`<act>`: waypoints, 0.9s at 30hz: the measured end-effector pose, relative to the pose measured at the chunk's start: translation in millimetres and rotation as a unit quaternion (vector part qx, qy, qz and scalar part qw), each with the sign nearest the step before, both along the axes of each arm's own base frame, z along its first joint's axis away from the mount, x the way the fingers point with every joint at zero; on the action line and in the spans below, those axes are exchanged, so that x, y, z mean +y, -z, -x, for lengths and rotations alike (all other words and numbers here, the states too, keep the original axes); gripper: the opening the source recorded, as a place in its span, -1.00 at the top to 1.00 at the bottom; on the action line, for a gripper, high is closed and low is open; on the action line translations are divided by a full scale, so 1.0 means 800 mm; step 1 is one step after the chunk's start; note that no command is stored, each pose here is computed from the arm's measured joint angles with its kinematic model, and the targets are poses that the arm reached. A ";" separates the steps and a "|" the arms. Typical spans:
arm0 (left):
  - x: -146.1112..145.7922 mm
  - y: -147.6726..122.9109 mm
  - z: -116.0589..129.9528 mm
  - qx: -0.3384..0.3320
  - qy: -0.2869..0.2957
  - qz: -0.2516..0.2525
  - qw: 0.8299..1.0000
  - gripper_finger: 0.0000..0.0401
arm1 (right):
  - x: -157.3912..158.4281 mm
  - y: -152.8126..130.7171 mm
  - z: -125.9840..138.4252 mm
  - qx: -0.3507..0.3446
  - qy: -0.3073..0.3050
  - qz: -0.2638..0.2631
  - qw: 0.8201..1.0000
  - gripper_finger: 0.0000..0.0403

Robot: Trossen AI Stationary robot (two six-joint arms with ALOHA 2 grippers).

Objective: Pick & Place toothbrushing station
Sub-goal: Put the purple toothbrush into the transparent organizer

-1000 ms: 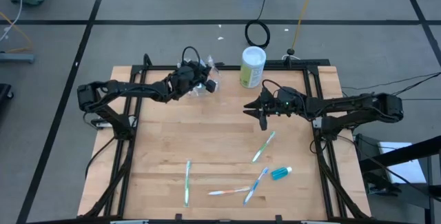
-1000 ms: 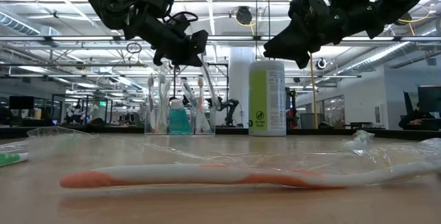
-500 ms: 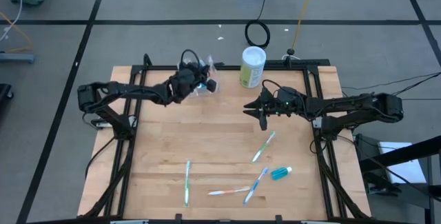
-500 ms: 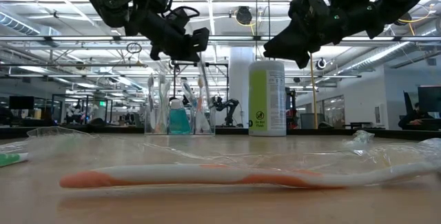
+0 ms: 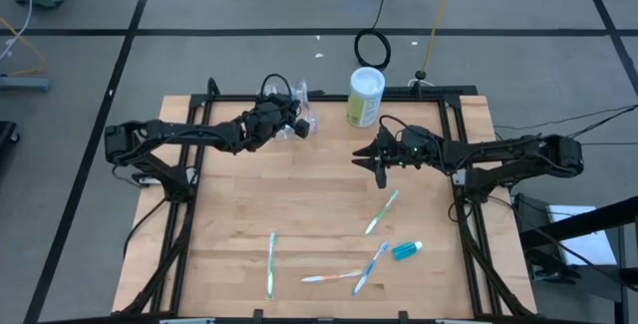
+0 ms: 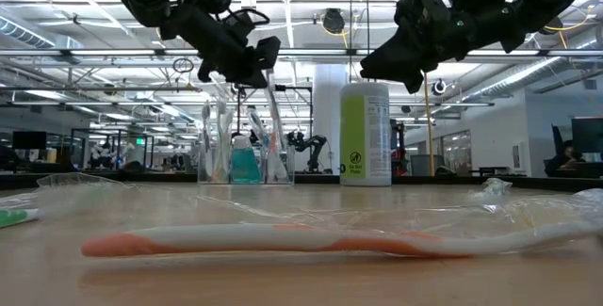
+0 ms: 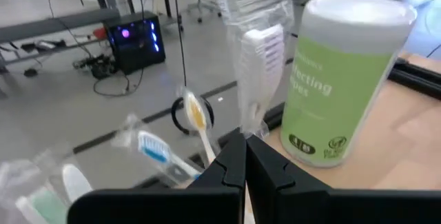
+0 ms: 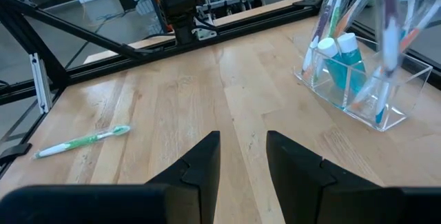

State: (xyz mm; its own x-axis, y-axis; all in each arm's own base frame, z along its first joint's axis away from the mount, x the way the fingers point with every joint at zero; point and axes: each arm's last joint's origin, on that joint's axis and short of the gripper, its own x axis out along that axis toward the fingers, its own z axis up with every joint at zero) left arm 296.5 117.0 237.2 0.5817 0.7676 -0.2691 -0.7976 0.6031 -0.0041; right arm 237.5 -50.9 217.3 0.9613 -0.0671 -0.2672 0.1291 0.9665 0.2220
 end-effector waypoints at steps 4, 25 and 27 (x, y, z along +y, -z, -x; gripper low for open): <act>0.004 0.011 -0.004 0.001 -0.006 0.012 1.000 0.99 | 0.000 0.000 0.000 0.000 0.001 -0.003 1.000 0.45; 0.048 0.044 -0.002 0.021 0.020 0.046 0.999 0.84 | 0.000 0.000 0.000 -0.001 0.001 -0.003 1.000 0.45; 0.049 0.044 -0.002 0.020 0.022 0.050 0.998 0.81 | 0.000 0.000 0.000 -0.001 0.001 -0.003 1.000 0.45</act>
State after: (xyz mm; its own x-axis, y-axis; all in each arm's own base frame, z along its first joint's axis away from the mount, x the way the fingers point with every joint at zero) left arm 298.2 156.1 201.9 0.6015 0.7094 -0.3674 -0.7711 0.6358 -0.0348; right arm 237.6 -50.9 217.4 0.9615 -0.0675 -0.2663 0.1311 0.9646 0.2288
